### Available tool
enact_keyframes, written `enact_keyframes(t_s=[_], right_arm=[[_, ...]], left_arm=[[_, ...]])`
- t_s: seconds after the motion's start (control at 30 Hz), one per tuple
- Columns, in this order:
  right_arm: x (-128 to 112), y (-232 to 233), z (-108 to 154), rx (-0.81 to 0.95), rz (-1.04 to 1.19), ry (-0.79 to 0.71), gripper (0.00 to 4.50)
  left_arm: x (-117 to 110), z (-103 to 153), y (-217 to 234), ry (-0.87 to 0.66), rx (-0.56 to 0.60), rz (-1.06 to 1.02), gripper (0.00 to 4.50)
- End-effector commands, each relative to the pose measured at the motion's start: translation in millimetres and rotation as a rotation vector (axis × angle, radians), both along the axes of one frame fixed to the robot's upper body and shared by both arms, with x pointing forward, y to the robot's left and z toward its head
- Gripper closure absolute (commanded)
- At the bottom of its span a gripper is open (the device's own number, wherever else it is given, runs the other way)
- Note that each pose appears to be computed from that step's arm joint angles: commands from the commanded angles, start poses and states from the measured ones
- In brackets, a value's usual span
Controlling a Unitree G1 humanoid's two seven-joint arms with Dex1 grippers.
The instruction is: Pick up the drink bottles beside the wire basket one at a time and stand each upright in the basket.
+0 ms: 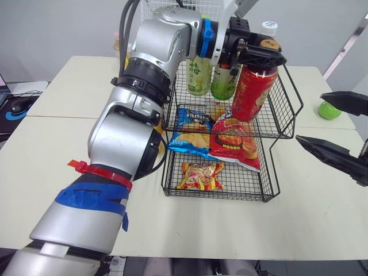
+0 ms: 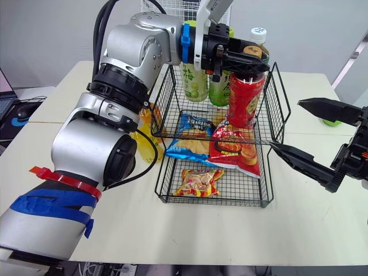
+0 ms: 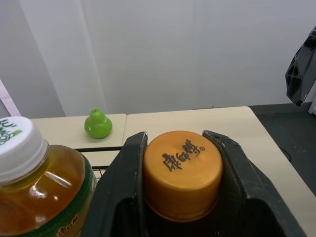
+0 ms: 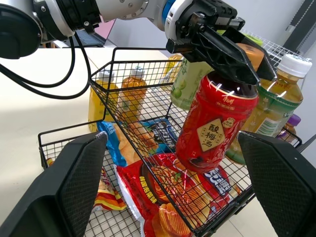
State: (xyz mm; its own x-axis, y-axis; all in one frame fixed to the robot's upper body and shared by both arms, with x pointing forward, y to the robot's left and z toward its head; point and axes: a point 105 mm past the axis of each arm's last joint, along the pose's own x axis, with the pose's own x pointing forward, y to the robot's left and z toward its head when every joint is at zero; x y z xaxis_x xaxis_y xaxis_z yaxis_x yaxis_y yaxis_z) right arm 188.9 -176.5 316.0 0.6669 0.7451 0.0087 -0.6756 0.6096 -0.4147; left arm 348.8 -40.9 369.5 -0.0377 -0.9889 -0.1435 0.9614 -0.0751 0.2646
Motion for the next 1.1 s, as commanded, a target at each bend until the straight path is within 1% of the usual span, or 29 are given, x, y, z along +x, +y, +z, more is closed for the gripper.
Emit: enact_keyframes(t_s=[0.03, 0.2, 0.23, 0.37, 0.47, 0.57, 0.67, 0.73, 0.8, 0.87, 0.9, 0.97, 1.0, 1.1], right_arm=[[-0.5, 0.6, 5.0, -0.007, -0.007, -0.038, 0.0], [1.5, 0.9, 5.0, -0.006, -0.007, -0.042, 0.0], [1.8, 0.8, 5.1, -0.007, -0.006, -0.043, 0.0], [2.8, 1.7, 6.3, -0.007, -0.002, -0.047, 0.0], [3.6, 1.7, 6.7, -0.009, 0.001, -0.047, 0.0], [5.0, 2.5, 8.7, -0.012, 0.008, -0.054, 0.0], [6.6, 0.5, 10.9, -0.013, -0.003, -0.069, 0.0], [7.2, -2.7, 11.1, -0.02, -0.018, -0.078, 0.0], [6.8, -4.1, 10.3, -0.026, -0.022, -0.08, 0.0], [6.5, -2.9, 8.5, -0.031, -0.016, -0.081, 0.0], [6.6, -1.0, 6.8, -0.035, -0.008, -0.078, 0.0], [7.9, 4.2, 3.0, -0.046, 0.022, -0.07, 0.0], [9.0, 6.8, 2.6, -0.047, 0.039, -0.07, 0.0], [14.0, 15.1, 0.7, -0.069, 0.1, -0.066, 0.0]], left_arm=[[-15.4, 26.3, 2.8, -0.035, -0.037, -0.066, 1.9], [-20.6, 37.5, 16.3, -0.035, -0.058, -0.089, 0.39], [-22.4, 39.3, 19.9, -0.028, -0.062, -0.099, 0.03], [-35.3, 43.2, 44.3, 0.032, -0.061, -0.173, 0.01], [-40.3, 46.4, 58.4, 0.039, -0.067, -0.176, 0.01], [-50.2, 51.1, 77.0, 0.074, -0.076, -0.195, 0.01], [-55.0, 49.2, 95.2, 0.091, -0.072, -0.172, 0.01], [-54.7, 45.0, 110.5, 0.074, -0.063, -0.12, 0.01], [-53.0, 44.9, 125.5, 0.084, -0.093, -0.052, 0.01], [-51.4, 39.5, 141.5, 0.059, -0.1, 0.024, 0.01], [-50.4, 34.1, 149.9, 0.045, -0.087, 0.069, 0.01], [-47.2, 16.5, 168.4, -0.039, -0.008, 0.173, 0.01], [-47.5, 11.7, 175.5, -0.049, 0.007, 0.208, 0.01], [-43.9, 13.7, 197.0, -0.034, -0.047, 0.343, 0.01]])
